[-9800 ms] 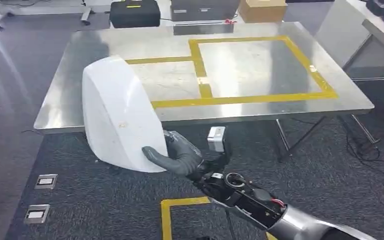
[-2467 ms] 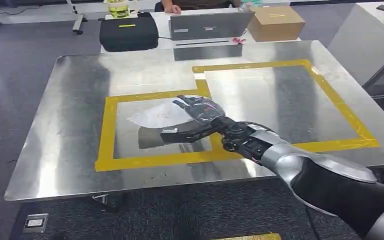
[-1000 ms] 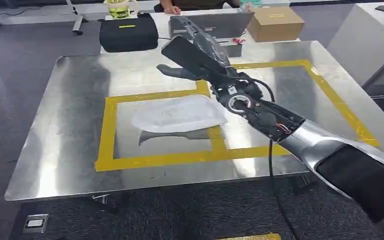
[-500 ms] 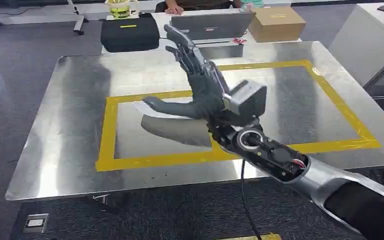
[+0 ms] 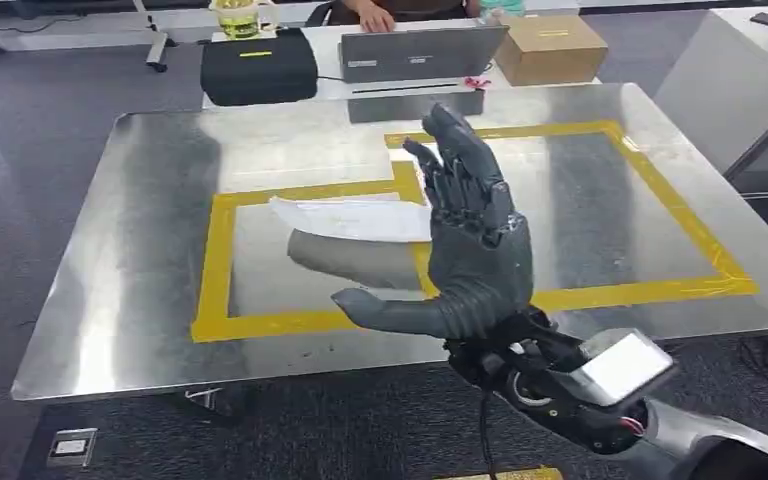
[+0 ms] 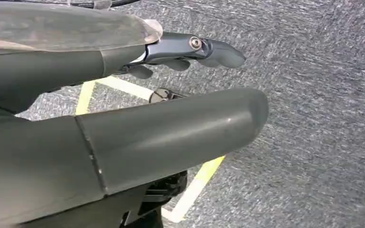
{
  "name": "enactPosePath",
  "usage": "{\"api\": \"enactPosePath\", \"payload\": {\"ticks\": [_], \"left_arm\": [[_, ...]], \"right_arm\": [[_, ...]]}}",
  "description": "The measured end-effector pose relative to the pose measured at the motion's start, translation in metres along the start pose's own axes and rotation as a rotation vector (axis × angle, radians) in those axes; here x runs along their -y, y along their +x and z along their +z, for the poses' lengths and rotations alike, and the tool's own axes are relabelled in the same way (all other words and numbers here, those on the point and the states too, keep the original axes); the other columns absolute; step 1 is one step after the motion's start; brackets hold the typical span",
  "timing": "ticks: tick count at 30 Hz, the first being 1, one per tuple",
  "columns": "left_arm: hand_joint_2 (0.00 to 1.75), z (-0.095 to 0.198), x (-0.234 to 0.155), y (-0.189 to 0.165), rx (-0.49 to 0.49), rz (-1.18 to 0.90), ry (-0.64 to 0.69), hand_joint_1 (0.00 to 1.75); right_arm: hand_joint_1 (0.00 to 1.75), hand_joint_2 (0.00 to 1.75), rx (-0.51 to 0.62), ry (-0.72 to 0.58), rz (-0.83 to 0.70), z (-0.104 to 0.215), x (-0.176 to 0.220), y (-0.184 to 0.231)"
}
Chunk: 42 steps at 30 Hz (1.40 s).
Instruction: Take the parts from the cabinet and place them on the table.
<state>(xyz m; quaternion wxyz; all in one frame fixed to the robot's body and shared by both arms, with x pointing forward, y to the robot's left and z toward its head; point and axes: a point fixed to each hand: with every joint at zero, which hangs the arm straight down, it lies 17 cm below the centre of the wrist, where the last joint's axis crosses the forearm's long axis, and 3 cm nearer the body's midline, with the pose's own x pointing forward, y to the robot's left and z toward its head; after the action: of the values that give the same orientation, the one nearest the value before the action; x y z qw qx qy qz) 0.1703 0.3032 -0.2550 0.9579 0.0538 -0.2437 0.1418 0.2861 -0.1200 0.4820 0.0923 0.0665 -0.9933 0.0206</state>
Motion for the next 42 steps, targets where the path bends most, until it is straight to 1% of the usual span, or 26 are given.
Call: {"api": "enactPosePath", "payload": {"ticks": [7, 12, 17, 23, 31, 42], "left_arm": [[0.0, 0.0, 0.0, 0.0, 0.0, 0.0, 0.0, 0.0], [0.0, 0.0, 0.001, 0.0, 0.0, -0.003, -0.002, 0.0], [0.0, 0.0, 0.002, -0.001, -0.001, -0.005, -0.004, 0.0], [0.0, 0.001, 0.008, -0.003, -0.011, -0.002, -0.017, 0.0], [0.0, 0.003, 0.016, -0.01, -0.055, 0.004, -0.039, 0.0], [0.0, 0.004, 0.023, -0.014, -0.078, 0.019, -0.051, 0.0]], "right_arm": [[0.0, 1.75, 0.034, -0.028, -0.026, -0.005, 0.005, 0.02], [0.0, 1.75, 0.026, -0.059, -0.036, -0.006, 0.012, 0.022], [0.0, 1.75, -0.004, -0.084, -0.052, -0.002, 0.016, 0.019], [0.0, 1.75, -0.033, -0.082, -0.054, -0.002, 0.017, 0.013], [0.0, 1.75, -0.076, -0.076, -0.035, 0.002, 0.019, -0.002], [0.0, 1.75, -0.109, -0.084, 0.001, 0.008, 0.027, -0.016]]}}
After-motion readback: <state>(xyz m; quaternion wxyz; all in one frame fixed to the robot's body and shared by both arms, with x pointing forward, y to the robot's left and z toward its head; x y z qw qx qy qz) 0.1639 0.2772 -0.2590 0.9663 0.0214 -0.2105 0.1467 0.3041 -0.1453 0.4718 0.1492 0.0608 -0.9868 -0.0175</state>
